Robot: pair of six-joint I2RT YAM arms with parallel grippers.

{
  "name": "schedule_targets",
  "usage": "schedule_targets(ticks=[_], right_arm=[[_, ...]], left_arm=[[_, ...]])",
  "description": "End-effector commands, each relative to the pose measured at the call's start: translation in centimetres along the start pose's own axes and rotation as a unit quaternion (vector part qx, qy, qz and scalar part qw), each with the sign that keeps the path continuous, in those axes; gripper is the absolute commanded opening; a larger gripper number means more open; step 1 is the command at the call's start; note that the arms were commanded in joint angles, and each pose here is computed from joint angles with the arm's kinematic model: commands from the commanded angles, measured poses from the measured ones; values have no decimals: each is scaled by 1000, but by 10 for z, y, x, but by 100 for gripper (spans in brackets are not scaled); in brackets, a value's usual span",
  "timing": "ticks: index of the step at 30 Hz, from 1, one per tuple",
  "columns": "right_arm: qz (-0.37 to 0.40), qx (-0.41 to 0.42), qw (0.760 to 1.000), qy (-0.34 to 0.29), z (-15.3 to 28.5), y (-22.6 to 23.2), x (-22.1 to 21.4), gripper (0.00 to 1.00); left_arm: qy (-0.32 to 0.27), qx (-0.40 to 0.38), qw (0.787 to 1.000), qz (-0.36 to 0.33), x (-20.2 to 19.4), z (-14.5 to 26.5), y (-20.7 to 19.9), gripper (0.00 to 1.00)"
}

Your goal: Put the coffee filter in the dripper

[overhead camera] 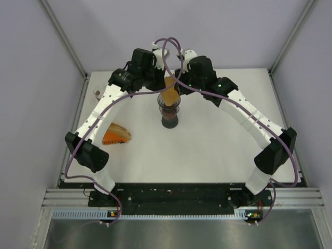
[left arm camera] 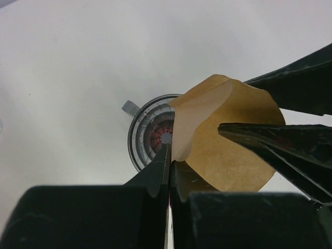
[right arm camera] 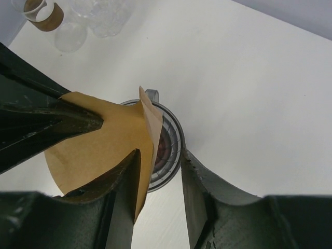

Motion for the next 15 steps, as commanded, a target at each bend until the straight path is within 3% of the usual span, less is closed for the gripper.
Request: schedule_targets(ticks=[1,15], right_arm=[[-12,7,1000,-15,6,-8,7,38],[-32,59,997,26,-27,-2,-17,33]], left_arm=[[31,1,999,44,-9,-12,9,0],[93,29,994,51,-40,-40,25,0]])
Point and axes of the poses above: each gripper's point midway between its finger pads, its own z axis back along the fingers, its own y axis along the line the jaws close on, x = y × z, the point moved 5 cm from there along z, back along the fingers, and after that the axes turned 13 degrees about z, right-handed, at the moved point
